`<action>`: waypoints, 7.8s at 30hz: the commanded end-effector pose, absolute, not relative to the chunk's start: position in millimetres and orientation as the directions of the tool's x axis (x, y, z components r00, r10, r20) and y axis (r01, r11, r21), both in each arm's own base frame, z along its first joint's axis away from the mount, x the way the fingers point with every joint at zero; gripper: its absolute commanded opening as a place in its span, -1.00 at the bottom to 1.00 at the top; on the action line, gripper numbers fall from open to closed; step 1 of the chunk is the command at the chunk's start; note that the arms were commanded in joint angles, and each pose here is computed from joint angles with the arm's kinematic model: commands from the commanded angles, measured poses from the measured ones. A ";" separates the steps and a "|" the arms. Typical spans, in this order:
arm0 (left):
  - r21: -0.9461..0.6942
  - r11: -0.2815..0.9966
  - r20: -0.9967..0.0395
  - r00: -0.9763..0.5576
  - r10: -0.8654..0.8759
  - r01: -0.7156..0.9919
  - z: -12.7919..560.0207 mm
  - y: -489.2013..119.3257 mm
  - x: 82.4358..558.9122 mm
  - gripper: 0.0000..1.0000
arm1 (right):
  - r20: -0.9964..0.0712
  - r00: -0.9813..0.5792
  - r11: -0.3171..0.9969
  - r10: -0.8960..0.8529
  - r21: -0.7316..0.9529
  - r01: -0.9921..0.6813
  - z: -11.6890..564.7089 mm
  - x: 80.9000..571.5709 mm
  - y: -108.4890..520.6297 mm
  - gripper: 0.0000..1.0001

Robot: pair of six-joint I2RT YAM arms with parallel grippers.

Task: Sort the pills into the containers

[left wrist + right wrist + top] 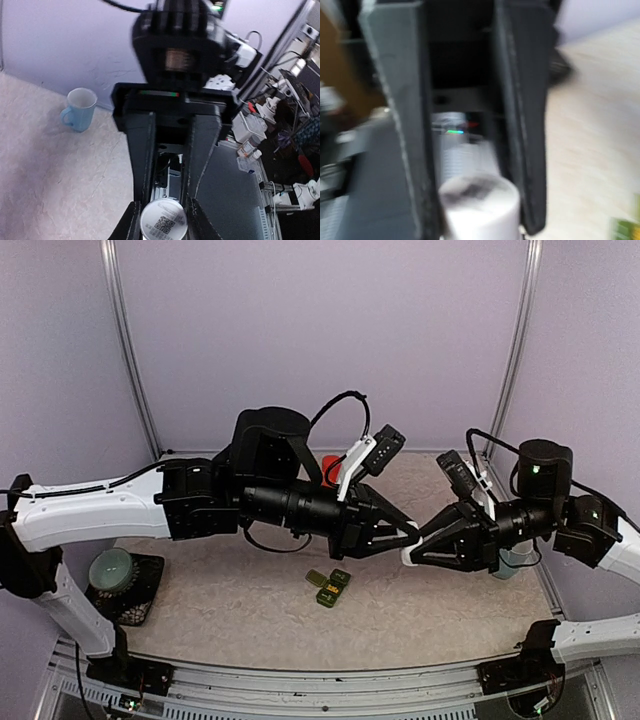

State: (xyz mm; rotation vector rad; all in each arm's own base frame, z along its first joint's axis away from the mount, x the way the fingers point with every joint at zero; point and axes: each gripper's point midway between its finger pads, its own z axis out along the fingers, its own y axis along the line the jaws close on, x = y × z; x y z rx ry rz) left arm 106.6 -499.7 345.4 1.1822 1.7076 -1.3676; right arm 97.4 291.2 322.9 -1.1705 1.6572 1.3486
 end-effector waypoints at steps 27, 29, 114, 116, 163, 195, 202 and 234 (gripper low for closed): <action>-0.371 0.198 -0.913 -0.395 0.099 0.907 394.1 -474.1 124.2 0.97 | -0.912 -0.329 0.264 -0.245 0.263 -0.928 316.4 140.0 293.3 -0.97; -0.375 0.226 -0.903 -0.409 0.128 0.899 384.6 -484.3 127.5 0.97 | -0.914 -0.326 0.297 -0.239 0.251 -0.921 317.1 145.7 291.5 -0.97; -0.444 0.226 -0.873 -0.475 0.111 0.867 367.8 -486.7 131.8 0.97 | -0.928 -0.314 0.311 -0.200 0.244 -0.919 320.9 146.7 288.7 -0.99; -0.440 0.229 -0.875 -0.472 0.110 0.868 367.6 -482.7 131.2 0.97 | -0.925 -0.319 0.315 -0.204 0.247 -0.916 316.9 147.5 288.6 -0.99; -0.362 0.065 -0.918 -0.368 0.146 0.930 371.4 -530.8 91.2 0.97 | -0.893 -0.388 0.219 -0.228 0.341 -0.914 294.6 139.7 312.6 -1.00; -0.379 0.394 -0.836 -0.492 0.242 0.837 328.4 -469.6 151.9 0.95 | -0.915 -0.339 0.276 -0.221 0.275 -0.921 303.0 142.0 299.8 -0.99; -0.394 0.382 -0.832 -0.501 0.237 0.836 324.0 -474.4 155.9 0.83 | -0.918 -0.335 0.268 -0.214 0.275 -0.923 305.5 139.2 298.1 -0.99; -0.460 0.261 -0.827 -0.516 0.222 0.849 333.8 -492.4 152.4 -0.58 | -0.922 -0.325 0.265 -0.211 0.267 -0.927 303.0 138.4 297.3 -0.85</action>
